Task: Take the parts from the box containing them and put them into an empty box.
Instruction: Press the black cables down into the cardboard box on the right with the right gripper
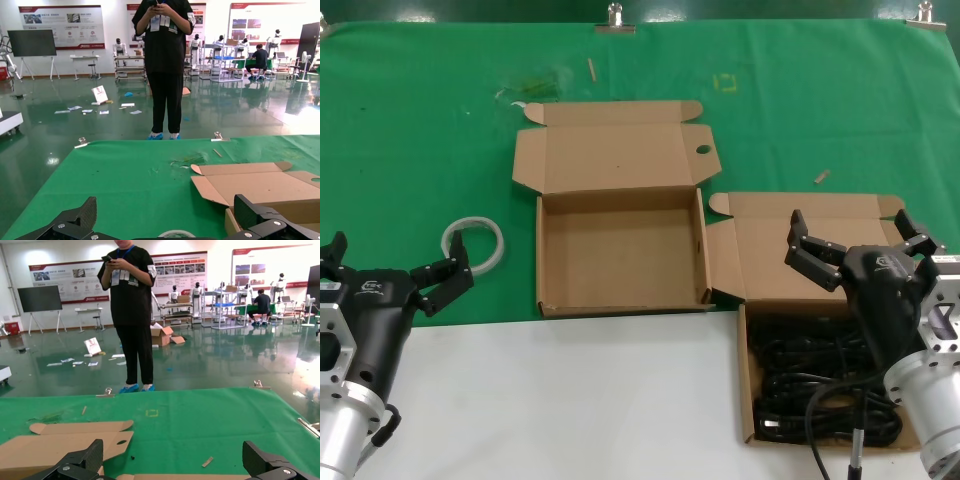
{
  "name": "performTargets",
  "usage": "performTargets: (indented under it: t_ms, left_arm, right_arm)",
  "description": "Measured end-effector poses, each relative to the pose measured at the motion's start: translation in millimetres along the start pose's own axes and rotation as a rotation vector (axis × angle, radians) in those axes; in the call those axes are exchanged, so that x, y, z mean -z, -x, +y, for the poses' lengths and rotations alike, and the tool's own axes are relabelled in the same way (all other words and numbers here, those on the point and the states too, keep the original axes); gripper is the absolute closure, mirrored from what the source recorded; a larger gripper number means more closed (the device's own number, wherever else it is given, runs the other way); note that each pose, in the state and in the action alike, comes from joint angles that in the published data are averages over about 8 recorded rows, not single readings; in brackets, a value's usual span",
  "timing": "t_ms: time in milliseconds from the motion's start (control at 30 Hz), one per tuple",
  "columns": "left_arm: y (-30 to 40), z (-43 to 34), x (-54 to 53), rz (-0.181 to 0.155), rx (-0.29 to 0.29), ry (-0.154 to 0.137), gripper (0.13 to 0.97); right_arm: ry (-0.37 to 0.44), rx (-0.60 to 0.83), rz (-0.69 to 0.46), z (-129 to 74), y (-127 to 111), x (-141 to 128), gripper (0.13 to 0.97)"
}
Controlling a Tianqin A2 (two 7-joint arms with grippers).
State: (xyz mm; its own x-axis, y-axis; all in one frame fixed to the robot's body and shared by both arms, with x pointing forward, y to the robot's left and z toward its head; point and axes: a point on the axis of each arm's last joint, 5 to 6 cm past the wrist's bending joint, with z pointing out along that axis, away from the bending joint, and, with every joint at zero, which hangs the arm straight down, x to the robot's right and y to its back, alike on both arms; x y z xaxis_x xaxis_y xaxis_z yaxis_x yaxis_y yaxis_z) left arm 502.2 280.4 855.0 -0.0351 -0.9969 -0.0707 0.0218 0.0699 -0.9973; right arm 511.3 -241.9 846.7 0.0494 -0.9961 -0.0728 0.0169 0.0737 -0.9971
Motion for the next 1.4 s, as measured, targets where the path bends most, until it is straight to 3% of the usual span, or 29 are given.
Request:
performTargets:
  t_ms: [933,1400]
  left_arm:
    - [0.0,0.0,0.0,0.0,0.0,0.0,0.132]
    - [0.0,0.0,0.0,0.0,0.0,0.0,0.132]
  right_arm:
    - [0.022,0.005,0.011,7,2,3,0.13]
    - [0.087,-0.06,0.046,23,17,29,0.13]
